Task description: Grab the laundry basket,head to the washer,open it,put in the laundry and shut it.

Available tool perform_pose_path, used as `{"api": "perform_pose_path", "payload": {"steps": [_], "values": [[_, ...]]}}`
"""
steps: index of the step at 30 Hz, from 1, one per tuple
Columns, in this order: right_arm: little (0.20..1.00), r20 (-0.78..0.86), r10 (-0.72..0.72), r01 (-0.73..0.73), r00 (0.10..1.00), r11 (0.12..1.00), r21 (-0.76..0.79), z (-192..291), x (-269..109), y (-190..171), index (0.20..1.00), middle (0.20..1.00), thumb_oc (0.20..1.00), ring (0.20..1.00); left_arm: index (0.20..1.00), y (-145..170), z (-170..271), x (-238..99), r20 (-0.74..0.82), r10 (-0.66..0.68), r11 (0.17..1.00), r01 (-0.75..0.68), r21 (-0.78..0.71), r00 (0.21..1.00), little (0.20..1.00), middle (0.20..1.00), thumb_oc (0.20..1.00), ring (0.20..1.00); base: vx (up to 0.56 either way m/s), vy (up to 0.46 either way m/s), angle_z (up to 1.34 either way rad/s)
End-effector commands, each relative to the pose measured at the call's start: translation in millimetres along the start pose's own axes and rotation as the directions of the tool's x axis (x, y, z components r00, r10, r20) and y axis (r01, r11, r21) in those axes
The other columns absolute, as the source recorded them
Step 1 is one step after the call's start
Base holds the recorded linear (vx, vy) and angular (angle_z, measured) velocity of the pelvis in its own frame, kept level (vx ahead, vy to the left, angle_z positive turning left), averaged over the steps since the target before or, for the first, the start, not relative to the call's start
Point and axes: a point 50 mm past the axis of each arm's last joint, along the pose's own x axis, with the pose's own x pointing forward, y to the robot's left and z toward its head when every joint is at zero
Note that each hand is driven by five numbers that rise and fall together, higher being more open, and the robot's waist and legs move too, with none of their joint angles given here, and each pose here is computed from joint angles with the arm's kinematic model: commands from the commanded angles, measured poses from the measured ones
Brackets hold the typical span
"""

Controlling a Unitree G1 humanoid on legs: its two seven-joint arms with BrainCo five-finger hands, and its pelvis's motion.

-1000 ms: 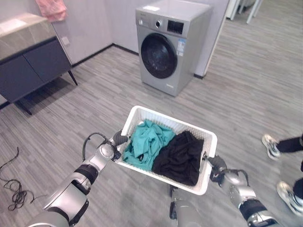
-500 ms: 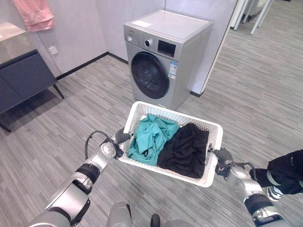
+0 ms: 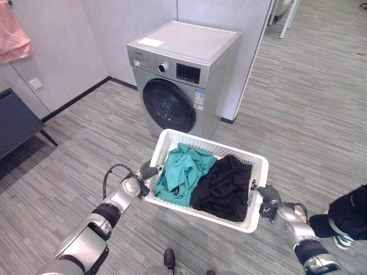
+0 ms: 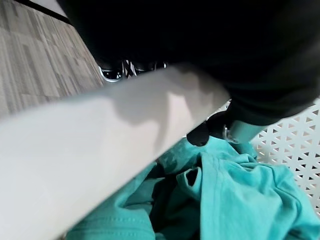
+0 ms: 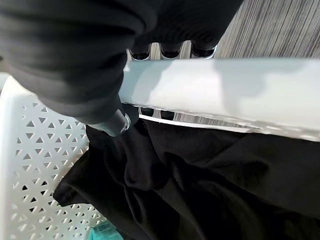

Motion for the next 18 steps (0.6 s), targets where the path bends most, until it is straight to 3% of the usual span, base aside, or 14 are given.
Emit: {"api": "perform_pose_path", "payload": {"steps": [1, 5, 6, 13, 18], "values": [[0.200, 0.298, 0.094, -0.112, 0.950, 0.993, 0.043, 61, 1, 10, 0.200, 0.200, 0.200, 0.200, 0.200, 21, 23, 7, 0.089, 0.078, 0.993, -0.070, -0.092, 0.993, 0.200, 0.200, 0.200, 0.200, 0.07, 0.102, -0.04], [0.200, 0.286, 0.084, -0.098, 0.955, 0.995, 0.034, 58, 0, 6, 0.200, 0.200, 0.200, 0.200, 0.200, 20, 21, 7, 0.088, 0.075, 0.994, -0.067, -0.085, 0.993, 0.200, 0.200, 0.200, 0.200, 0.05, 0.060, -0.07], [0.200, -0.224, 0.037, -0.076, 0.974, 0.983, -0.170, -102, -31, 27, 0.200, 0.200, 0.200, 0.200, 0.200, -55, -61, -43, -0.166, 0.115, 0.949, -0.158, -0.275, 0.979, 0.200, 0.200, 0.200, 0.200, 0.02, 0.017, -0.05], [0.200, -0.196, 0.033, -0.068, 0.980, 0.982, -0.174, -96, -31, 26, 0.200, 0.200, 0.200, 0.200, 0.200, -63, -66, -47, -0.184, 0.092, 0.943, -0.146, -0.300, 0.978, 0.200, 0.200, 0.200, 0.200, 0.01, 0.003, -0.05], [0.200, -0.066, 0.061, -0.073, 0.996, 0.977, -0.198, -67, -27, 27, 0.200, 0.200, 0.200, 0.200, 0.200, -55, -65, -48, -0.175, 0.123, 0.935, -0.173, -0.309, 0.977, 0.200, 0.200, 0.200, 0.200, 0.00, 0.007, 0.03]]}}
